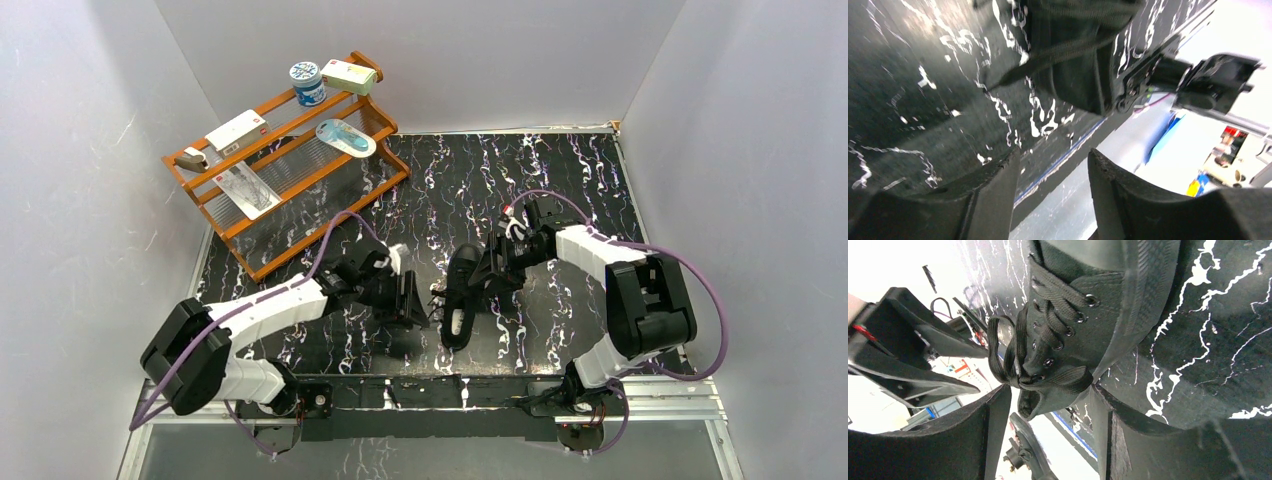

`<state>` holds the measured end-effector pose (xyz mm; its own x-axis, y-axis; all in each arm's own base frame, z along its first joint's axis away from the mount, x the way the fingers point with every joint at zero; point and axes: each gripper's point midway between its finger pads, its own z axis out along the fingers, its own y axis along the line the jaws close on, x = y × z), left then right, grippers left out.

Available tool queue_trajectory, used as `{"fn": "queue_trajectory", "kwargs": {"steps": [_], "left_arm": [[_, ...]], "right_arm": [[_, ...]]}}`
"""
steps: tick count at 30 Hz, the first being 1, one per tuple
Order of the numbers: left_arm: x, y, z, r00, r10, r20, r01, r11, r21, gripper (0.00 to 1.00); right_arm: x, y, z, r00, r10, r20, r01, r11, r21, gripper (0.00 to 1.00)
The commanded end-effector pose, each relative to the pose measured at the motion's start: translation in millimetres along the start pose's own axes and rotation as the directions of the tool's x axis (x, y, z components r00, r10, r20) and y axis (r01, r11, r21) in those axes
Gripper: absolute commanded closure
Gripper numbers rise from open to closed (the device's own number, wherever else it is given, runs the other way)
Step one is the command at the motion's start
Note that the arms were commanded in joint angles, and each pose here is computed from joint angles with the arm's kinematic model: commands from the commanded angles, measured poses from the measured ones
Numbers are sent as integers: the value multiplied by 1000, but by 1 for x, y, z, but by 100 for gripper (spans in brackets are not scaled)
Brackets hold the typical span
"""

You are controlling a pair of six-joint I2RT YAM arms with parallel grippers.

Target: Tie the shoes

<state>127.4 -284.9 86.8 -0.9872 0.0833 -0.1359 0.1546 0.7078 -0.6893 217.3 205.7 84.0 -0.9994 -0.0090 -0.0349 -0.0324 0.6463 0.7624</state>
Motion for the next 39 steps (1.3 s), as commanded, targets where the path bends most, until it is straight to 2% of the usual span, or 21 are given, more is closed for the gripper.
{"fn": "queue_trajectory", "kwargs": {"steps": [1, 6, 9, 17, 21, 24, 30, 33, 35, 39], "left_arm": [[-40, -26, -21, 994, 7, 111, -22, 991, 132, 46], [-68, -40, -10, 991, -38, 126, 3, 966, 260, 44], [-79, -49, 3, 993, -62, 103, 24, 941, 338, 37], [-94, -42, 32, 995, -82, 65, 55, 939, 338, 39], [-103, -42, 38, 995, -70, 74, 42, 944, 328, 48], [-104, -36, 40, 995, -82, 58, 61, 954, 294, 60], [-100, -29, 36, 995, -88, 52, 71, 959, 275, 82], [-95, -22, 39, 993, -116, 27, 106, 963, 247, 98], [-96, -20, 38, 995, -94, 30, 85, 971, 221, 100], [-83, 2, 35, 987, -160, 15, 158, 983, 99, 100]], "right_arm": [[-5, 2, 3, 1000, 17, -2, -17, 999, -31, 33], [-1, -5, 6, 1000, 18, -10, -18, 1000, -19, 33], [2, -6, 8, 999, 27, -21, -27, 999, -28, 33], [10, -6, 11, 998, 51, -41, -53, 997, -60, 36], [9, -7, 12, 999, 44, -29, -46, 996, -71, 39], [8, -3, 11, 999, 43, -27, -45, 996, -83, 43], [4, 0, 8, 999, 38, 2, -38, 996, -75, 61], [7, -2, 5, 999, 50, 9, -49, 998, -49, 68], [8, -1, 3, 999, 38, 22, -37, 998, -48, 72], [9, -8, -1, 999, 24, 33, -24, 1000, 8, 91]]}}
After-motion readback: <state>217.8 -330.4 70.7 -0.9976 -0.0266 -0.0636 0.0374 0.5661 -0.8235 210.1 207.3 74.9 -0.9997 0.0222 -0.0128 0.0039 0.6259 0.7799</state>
